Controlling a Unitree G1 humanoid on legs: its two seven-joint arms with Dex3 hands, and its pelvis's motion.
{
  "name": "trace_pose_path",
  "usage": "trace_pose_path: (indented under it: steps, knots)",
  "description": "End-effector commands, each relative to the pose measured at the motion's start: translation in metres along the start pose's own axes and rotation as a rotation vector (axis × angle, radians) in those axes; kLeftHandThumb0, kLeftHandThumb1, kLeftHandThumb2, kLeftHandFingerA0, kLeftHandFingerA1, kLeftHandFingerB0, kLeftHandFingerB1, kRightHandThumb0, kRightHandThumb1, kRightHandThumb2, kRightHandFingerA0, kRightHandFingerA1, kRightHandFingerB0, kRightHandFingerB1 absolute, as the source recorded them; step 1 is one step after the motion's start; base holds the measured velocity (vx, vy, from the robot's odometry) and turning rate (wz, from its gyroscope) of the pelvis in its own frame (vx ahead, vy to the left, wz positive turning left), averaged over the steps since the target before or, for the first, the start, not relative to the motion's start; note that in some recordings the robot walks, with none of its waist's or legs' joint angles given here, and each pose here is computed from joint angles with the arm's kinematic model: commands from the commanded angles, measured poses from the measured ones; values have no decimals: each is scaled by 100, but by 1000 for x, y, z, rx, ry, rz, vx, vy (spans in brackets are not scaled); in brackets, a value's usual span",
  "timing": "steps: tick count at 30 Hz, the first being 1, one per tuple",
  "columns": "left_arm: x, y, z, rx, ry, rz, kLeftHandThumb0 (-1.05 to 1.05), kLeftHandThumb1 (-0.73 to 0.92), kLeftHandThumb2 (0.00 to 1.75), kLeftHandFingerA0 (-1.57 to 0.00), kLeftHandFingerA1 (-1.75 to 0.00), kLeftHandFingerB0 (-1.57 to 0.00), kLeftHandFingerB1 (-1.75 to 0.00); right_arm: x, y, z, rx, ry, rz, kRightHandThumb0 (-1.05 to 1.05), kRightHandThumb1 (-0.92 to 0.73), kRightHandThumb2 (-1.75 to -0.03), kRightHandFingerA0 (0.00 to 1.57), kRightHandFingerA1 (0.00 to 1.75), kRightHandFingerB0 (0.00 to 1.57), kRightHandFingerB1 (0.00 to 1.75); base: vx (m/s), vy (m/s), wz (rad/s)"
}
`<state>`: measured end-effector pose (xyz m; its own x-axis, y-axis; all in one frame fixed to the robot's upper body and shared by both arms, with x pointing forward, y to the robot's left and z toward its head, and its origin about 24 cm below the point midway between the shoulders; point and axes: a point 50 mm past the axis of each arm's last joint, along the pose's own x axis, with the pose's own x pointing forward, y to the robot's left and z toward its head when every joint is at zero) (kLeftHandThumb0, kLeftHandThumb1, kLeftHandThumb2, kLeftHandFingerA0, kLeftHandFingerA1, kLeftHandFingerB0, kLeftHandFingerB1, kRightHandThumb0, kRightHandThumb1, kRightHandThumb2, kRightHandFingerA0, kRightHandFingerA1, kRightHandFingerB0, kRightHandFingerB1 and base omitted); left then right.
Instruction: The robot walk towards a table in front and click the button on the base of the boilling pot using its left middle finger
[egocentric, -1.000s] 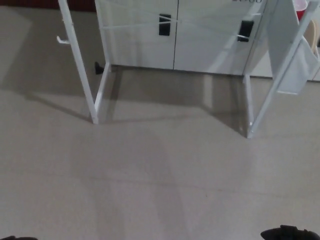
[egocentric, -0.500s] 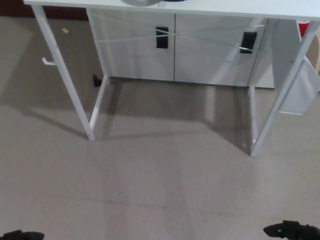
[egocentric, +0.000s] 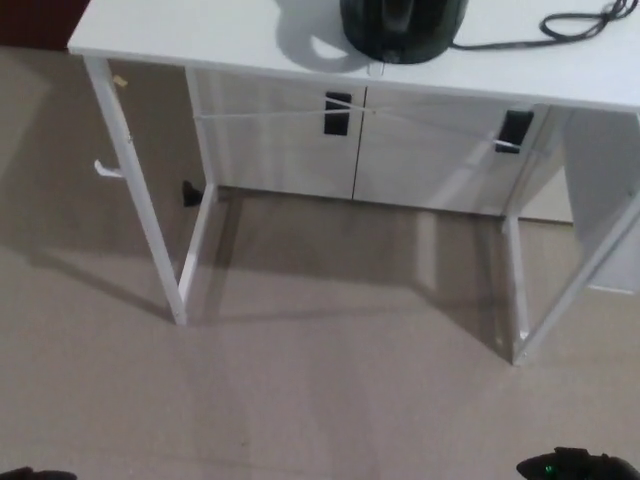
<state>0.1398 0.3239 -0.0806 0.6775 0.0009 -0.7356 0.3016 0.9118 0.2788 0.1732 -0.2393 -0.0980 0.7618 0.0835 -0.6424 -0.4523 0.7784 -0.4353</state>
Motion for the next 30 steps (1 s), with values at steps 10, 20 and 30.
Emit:
trace_pose_path:
  steps: [10, 20, 30]
  knots:
    - [-1, 1, -2, 16, 4, -11, -48, 44, 72, -54, -52, -35, -43, -1, -2, -7, -25, 39, 9, -34, -47, -54, 69, 43, 56, 40, 287, -115, 18]
    - [-2, -2, -6, -4, -2, 56, -40, 51, 56, -46, -38, -41, -33, -3, -2, -10, -2, 45, -79, -33, -47, -54, 63, 41, 52, 39, 263, -12, -10]
    - [0, 4, 3, 48, -40, 86, -48, 43, 69, -39, -45, -37, -42, 0, -6, -3, -4, 22, -90, -34, -48, -54, 65, 42, 51, 39, 190, 58, -5]
